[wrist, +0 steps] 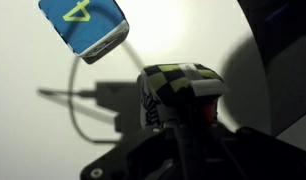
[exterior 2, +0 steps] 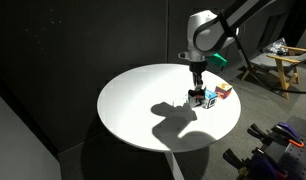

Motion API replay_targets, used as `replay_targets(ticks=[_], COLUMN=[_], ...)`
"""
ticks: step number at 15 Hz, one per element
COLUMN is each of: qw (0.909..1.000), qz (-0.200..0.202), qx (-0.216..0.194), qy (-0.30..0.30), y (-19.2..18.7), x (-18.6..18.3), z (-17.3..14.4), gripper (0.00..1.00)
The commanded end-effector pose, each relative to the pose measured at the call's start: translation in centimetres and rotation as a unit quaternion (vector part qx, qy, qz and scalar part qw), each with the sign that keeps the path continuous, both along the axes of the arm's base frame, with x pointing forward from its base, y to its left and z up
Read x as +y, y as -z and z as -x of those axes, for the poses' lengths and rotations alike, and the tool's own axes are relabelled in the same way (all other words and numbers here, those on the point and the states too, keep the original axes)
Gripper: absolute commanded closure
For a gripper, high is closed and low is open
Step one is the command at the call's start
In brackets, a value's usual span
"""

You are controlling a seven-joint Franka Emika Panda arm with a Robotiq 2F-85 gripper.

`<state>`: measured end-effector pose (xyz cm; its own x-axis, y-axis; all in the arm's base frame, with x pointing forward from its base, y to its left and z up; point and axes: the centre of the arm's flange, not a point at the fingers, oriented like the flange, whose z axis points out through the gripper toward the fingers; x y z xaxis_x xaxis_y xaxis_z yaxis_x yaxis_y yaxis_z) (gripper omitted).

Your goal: Turn the plushy cube on the left in an anticlockwise direction

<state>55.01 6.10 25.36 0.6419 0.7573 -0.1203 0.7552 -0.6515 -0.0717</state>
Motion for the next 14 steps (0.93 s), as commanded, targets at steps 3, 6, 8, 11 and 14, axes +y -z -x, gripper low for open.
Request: replay_targets(ticks=[3, 6, 8, 11, 14], qw=[0.9952, 0.9919, 0.9925, 0.9941, 0.9941], qz=[0.005, 0.003, 0.001, -0.004, -0.004], qx=[0.009, 0.012, 0.006, 0.006, 0.005], qy=[-0.097, -0.127, -0.122, -0.108, -0.108], y=[-1.9, -2.4, -2.6, -1.7, -1.8], x=[0.3, 0.4, 0.5, 0.7, 0.7], z=[0.7, 0.7, 0.6, 0.3, 0.3], gripper=[0.97, 0.97, 0.97, 0.89, 0.89])
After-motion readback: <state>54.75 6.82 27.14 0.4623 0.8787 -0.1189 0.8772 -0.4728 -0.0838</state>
